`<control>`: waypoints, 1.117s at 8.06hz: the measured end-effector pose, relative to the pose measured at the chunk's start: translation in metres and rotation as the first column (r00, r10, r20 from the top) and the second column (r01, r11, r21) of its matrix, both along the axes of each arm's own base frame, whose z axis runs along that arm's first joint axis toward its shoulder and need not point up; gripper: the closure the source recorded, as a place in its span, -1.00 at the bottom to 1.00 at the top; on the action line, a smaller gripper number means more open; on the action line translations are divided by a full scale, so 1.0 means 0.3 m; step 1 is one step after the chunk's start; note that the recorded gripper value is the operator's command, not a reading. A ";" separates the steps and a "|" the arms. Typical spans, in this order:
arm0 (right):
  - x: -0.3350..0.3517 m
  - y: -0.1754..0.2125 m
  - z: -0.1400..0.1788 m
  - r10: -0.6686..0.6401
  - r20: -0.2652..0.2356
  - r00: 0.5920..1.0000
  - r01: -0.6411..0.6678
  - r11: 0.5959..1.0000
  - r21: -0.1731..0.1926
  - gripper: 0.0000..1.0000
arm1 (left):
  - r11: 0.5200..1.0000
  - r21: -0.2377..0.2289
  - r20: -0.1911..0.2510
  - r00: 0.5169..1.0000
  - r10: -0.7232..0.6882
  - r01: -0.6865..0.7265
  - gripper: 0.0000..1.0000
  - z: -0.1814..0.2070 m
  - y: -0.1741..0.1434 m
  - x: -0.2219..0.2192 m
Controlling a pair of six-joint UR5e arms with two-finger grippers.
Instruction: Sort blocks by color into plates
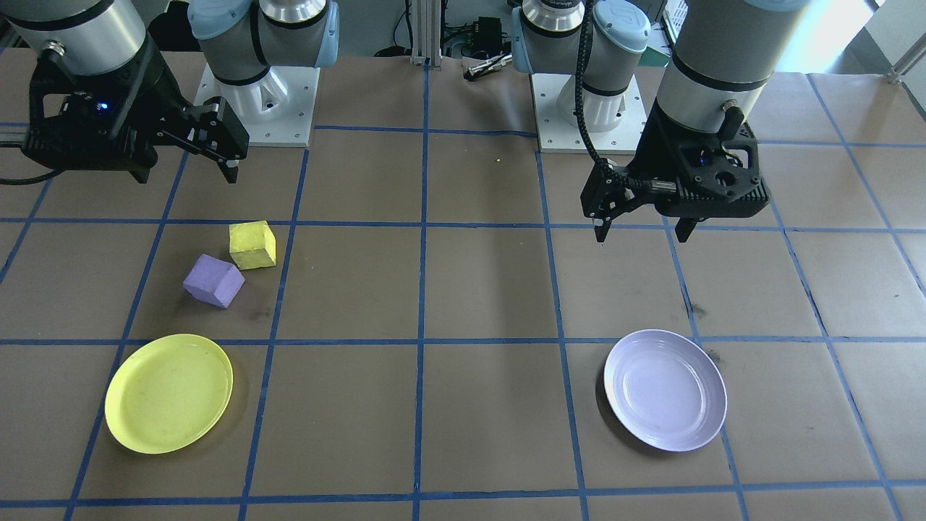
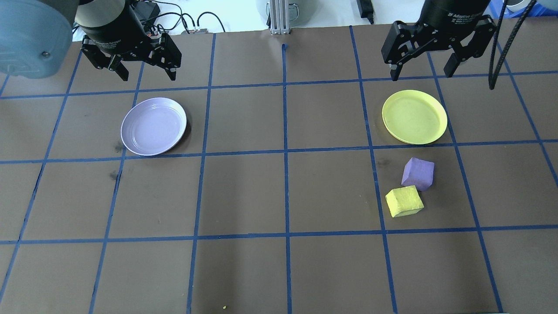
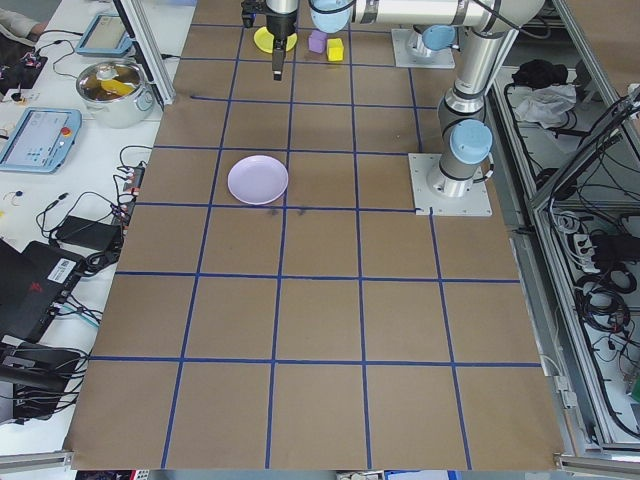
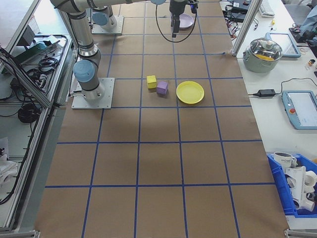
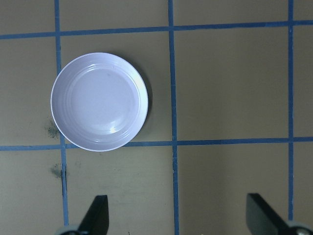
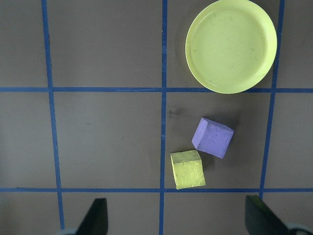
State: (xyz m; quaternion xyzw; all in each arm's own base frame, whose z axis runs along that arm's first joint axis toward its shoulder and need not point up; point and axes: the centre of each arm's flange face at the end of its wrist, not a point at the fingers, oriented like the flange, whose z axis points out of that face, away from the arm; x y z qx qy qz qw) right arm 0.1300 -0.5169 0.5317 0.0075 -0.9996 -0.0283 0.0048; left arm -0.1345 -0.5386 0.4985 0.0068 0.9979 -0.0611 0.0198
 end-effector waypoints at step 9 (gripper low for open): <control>-0.098 -0.053 -0.168 -0.051 -0.009 0.999 0.051 0.996 0.067 -0.99 | 1.000 0.004 -0.001 1.000 -0.001 0.001 -1.00 -0.007 -0.004 0.000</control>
